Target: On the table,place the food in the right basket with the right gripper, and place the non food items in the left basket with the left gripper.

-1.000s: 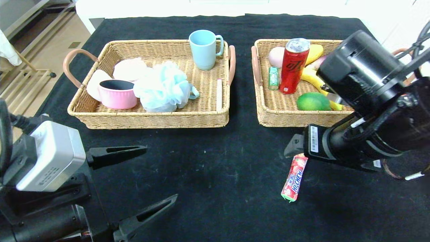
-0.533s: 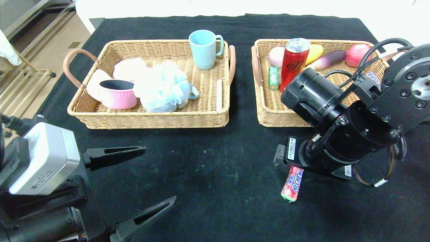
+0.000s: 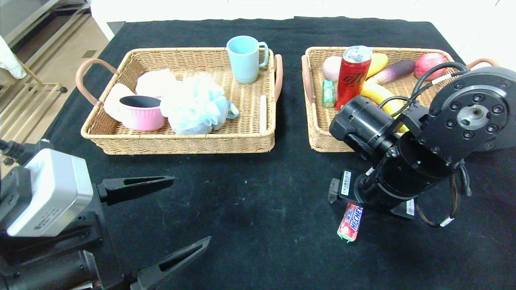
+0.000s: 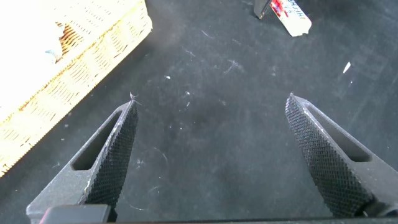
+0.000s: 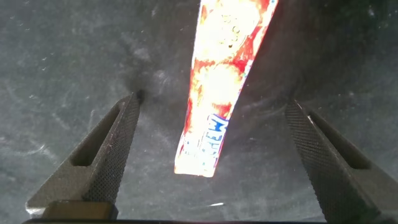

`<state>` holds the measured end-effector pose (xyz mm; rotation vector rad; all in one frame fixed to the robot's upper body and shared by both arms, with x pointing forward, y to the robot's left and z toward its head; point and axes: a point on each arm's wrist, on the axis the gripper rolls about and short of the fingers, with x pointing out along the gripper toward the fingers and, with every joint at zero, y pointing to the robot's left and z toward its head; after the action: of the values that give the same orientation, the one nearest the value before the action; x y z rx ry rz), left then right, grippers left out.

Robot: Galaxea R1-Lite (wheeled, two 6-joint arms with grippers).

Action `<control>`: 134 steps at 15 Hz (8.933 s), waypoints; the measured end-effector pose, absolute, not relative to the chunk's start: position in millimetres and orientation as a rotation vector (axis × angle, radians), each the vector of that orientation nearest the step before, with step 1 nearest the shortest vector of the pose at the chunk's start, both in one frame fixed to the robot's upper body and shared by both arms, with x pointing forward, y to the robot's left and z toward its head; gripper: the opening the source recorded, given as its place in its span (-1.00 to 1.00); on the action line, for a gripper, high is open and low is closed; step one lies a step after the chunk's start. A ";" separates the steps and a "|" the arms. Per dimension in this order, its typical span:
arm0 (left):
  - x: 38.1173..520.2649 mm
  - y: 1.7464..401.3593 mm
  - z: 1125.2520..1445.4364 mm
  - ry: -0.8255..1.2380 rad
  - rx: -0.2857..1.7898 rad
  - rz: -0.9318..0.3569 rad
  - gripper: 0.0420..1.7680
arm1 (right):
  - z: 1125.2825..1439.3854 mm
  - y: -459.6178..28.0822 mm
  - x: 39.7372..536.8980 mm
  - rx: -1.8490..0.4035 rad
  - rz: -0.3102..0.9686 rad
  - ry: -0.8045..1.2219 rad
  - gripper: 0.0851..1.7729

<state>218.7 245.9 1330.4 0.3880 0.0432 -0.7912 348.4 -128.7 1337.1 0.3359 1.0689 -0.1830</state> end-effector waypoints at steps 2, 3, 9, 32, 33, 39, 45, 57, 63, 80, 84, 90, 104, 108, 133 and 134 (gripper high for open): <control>218.4 246.2 1330.7 0.041 0.389 -0.790 0.94 | 1334.8 -127.7 349.6 0.334 -0.187 1.073 0.83; 218.2 246.3 1330.9 0.040 0.389 -0.790 0.94 | 1333.5 -127.4 350.2 0.332 -0.189 1.075 0.60; 217.7 246.6 1330.2 0.041 0.389 -0.791 0.94 | 1330.0 -123.8 350.2 0.323 -0.185 1.084 -0.24; 218.1 246.0 1327.3 0.051 0.397 -0.797 0.94 | 1356.0 -128.0 321.9 0.304 -0.149 1.007 -0.68; 217.7 245.4 1327.1 0.051 0.398 -0.801 0.94 | 1358.8 -129.7 320.1 0.296 -0.142 0.998 -0.68; 216.8 243.6 1325.7 0.053 0.399 -0.814 0.94 | 1389.5 -155.2 305.0 0.206 -0.048 0.919 -0.68; 217.0 242.9 1325.1 0.056 0.400 -0.818 0.94 | 1404.0 -183.8 305.0 0.129 -0.045 0.868 -0.68; 216.3 242.8 1324.5 0.051 0.416 -0.820 0.94 | 1442.5 -229.1 330.3 0.034 -0.078 0.715 -0.68; 215.6 242.1 1323.6 0.050 0.425 -0.827 0.94 | 1450.4 -243.2 360.5 -0.018 -0.098 0.601 -0.68; 213.3 240.0 1322.3 0.048 0.427 -0.847 0.94 | 1437.7 -266.8 442.8 -0.035 -0.187 0.365 -0.68; 213.2 240.1 1322.4 0.048 0.427 -0.847 0.94 | 1433.0 -267.4 448.2 -0.037 -0.192 0.372 -0.42; 212.9 239.8 1321.9 0.050 0.428 -0.850 0.94 | 1433.2 -268.5 448.0 -0.043 -0.193 0.373 0.30; 206.3 257.6 1338.1 -0.035 0.400 -0.579 0.94 | 1432.5 -280.7 305.1 -0.086 -0.104 0.422 0.82; 181.6 277.4 1339.1 -0.008 0.409 -0.520 0.94 | 1424.7 -297.2 229.3 -0.123 -0.023 0.376 0.86; -45.1 327.7 1329.8 -0.173 0.327 -0.250 0.94 | 1343.3 -341.5 -29.2 -0.005 0.102 0.186 0.91; -45.8 327.6 1324.8 -0.173 0.327 -0.253 0.94 | 1335.5 -340.4 -28.9 -0.008 0.097 0.197 0.91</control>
<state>-45.8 327.6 1324.8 0.3272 -0.1726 -0.2529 -28.9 -340.4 1335.5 -0.0077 0.1969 0.0965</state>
